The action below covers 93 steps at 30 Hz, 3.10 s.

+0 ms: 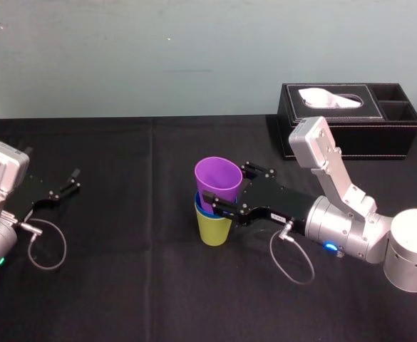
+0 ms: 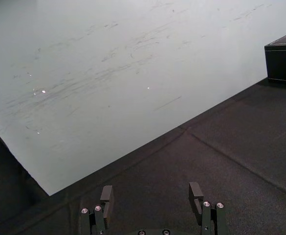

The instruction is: Stack the three plastic cups sequentially using one hand.

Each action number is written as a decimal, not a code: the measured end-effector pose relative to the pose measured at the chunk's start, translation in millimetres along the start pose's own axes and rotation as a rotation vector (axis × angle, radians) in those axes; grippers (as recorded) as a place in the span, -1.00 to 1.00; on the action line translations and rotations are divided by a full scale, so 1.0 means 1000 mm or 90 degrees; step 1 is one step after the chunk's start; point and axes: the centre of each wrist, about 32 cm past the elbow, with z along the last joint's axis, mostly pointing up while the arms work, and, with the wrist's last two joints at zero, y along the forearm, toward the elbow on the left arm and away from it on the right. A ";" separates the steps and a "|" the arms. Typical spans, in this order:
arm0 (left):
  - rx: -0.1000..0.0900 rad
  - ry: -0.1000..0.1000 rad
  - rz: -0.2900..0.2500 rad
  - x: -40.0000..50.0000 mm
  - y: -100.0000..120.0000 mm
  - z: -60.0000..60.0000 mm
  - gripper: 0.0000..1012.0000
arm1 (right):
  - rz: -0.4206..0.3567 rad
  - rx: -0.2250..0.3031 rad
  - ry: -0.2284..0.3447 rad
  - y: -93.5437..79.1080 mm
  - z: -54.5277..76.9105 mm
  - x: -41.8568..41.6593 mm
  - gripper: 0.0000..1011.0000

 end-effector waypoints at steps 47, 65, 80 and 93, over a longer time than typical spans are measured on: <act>0.000 0.000 0.000 0.0000 0.000 0.000 1.00 | -0.026 0.027 0.007 -0.013 0.001 0.0038 0.99; 0.000 0.000 0.000 0.0000 0.000 0.000 1.00 | -0.133 0.024 0.013 -0.061 -0.022 0.0236 0.99; 0.000 0.000 0.000 0.0000 0.000 0.000 1.00 | -0.169 0.002 0.027 -0.078 -0.049 0.0244 0.99; 0.000 0.000 0.000 0.0000 0.000 0.000 1.00 | -0.168 -0.005 0.033 -0.080 -0.057 0.0235 0.99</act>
